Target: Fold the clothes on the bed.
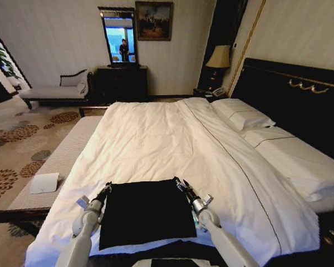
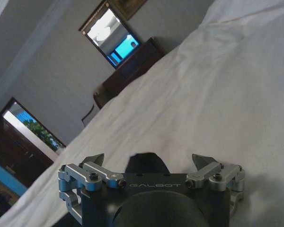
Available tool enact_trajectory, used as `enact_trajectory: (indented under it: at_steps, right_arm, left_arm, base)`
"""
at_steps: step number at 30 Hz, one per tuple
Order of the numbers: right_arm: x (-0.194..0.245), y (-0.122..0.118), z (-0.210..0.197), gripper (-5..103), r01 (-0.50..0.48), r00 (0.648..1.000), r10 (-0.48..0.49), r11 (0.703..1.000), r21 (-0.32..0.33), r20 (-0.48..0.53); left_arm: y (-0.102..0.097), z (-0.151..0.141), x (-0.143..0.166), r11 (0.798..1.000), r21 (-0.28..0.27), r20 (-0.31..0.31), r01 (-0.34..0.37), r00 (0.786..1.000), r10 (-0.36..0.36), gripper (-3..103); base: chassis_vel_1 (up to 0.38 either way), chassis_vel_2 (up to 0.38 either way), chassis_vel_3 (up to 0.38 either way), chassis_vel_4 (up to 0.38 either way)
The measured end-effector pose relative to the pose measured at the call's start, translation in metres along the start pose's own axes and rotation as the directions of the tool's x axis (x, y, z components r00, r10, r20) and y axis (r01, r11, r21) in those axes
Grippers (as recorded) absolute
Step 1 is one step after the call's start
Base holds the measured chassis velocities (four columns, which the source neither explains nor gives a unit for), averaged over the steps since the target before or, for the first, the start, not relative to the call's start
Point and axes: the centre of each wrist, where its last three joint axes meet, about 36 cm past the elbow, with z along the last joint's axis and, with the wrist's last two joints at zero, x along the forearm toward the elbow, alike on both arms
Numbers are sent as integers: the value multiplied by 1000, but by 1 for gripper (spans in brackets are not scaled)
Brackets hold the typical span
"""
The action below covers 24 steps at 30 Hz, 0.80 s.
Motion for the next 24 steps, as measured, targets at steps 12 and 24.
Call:
enact_trajectory:
  at_steps: [12,24]
  right_arm:
    - [-9,-12,4,70,-5,999,5,1000,11,-32]
    - [-16,-10,5,28,-4,1000,5,999,32,-20]
  left_arm:
    - [-1,-1,-1,1000,1,8,7,1000,-7,2]
    - [1,-4,-3,1000,-5,13,15,1000,-14,2]
  base:
    - [0,0,0,0]
    - [0,0,0,0]
